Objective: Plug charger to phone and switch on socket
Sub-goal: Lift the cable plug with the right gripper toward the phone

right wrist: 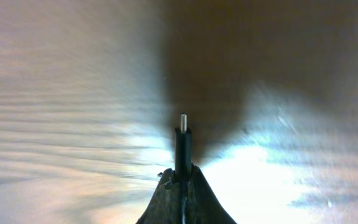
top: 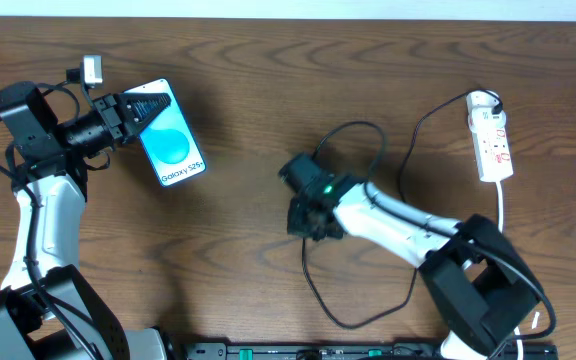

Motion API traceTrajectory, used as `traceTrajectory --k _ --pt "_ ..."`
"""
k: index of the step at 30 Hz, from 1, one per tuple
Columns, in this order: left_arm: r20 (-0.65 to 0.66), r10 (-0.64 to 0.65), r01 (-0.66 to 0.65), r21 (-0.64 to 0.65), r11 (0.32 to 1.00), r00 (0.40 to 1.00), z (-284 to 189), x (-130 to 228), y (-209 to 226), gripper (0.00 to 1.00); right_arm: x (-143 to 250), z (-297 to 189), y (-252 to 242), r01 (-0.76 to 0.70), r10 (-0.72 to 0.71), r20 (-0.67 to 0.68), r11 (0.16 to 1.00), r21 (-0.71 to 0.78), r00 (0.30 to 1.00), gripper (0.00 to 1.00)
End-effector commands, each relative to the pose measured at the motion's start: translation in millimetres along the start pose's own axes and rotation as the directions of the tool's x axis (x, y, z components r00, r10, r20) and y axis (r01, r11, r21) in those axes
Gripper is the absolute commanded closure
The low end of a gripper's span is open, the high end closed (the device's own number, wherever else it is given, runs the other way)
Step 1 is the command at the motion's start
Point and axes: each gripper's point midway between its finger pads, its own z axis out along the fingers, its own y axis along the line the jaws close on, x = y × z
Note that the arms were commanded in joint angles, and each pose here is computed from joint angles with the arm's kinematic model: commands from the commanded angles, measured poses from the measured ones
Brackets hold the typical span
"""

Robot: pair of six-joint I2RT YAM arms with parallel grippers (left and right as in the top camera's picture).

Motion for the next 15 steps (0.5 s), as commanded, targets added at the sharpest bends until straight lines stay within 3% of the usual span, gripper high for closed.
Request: traceTrajectory --k 1,6,9,10,15 --pt "-0.014 0.062 -0.062 0.036 0.997 0.998 -2 -3 -21 0.93 -16 -27 38 0.089 -0.115 -0.085 0.961 -0.260 0.990 0.99" --pt "-0.014 0.062 -0.062 0.036 0.997 0.998 -2 -3 -21 0.93 -26 -60 66 0.083 -0.184 -0.141 0.845 -0.529 0.973 0.99" --pt "-0.014 0.062 -0.062 0.036 0.997 0.998 -2 -3 -21 0.92 -30 -95 91 0.150 -0.315 -0.088 0.656 -0.740 0.945 0.99" --pt "-0.014 0.062 -0.061 0.036 0.997 0.998 -2 -3 -20 0.93 -32 -115 101 0.207 -0.387 -0.018 0.531 -0.822 0.922 0.99" --pt "-0.014 0.062 -0.062 0.036 0.997 0.998 -2 -3 -21 0.93 -29 -160 115 0.351 -0.519 0.198 0.216 -0.911 0.832 0.99"
